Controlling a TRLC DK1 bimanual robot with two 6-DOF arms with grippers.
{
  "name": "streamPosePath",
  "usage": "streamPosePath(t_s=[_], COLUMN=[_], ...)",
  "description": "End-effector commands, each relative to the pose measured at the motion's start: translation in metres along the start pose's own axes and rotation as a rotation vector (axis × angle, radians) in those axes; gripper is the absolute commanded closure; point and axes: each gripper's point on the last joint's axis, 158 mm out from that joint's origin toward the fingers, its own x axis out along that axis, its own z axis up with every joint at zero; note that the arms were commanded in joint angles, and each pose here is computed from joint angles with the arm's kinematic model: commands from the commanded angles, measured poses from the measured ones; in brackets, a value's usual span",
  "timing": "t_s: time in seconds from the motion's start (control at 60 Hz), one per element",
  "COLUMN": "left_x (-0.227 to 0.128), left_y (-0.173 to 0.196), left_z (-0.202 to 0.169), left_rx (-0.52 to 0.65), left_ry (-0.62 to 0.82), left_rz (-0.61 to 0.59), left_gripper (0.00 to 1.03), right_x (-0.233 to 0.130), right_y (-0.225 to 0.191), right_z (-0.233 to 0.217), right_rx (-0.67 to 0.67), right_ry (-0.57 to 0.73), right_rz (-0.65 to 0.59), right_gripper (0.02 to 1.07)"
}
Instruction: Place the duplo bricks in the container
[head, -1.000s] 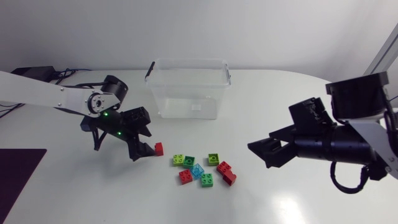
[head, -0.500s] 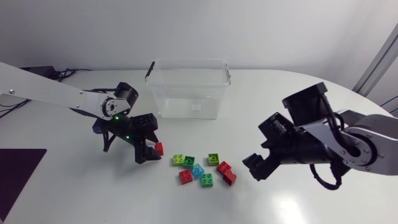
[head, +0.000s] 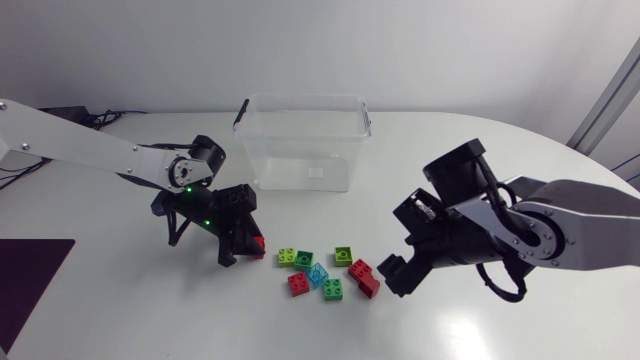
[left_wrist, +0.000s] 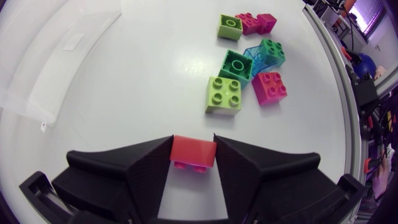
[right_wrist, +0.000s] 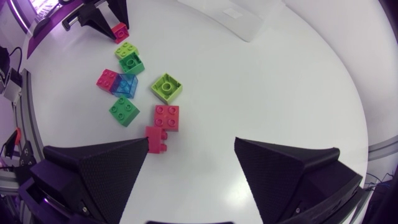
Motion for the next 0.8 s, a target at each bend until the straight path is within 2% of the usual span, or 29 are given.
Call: streamPosePath(t_s=[0.0, 0.067, 0.517, 0.633, 0.783], left_x=[-0.005, -0.006, -0.047, -0.058, -0.083], left_y=[0.004, 0.002, -0.004, 0.000, 0.016], left_z=[0.007, 0.007, 0.034, 0.043, 0.064], left_rx=[0.037, 0.035, 0.073, 0.087, 0.085], left_ry=[-0.019, -0.016, -0.023, -0.028, -0.065], left_rz=[0.004, -0.002, 0.038, 0.072, 0.149], left_gripper=[0.66, 0.67, 0.68, 0.68, 0.68], right_x=[0.002, 0.006, 0.027, 0.030, 0.036], right_y=[0.007, 0.010, 0.025, 0.031, 0.037], right_z=[0.005, 0.002, -0.012, -0.014, -0.021], right_rx=[0.004, 0.003, -0.027, -0.039, -0.049], right_ry=[0.009, 0.025, 0.113, 0.127, 0.157], right_rz=[0.019, 0.026, 0.043, 0.053, 0.064], right_gripper=[0.08, 0.10, 0.13, 0.14, 0.21])
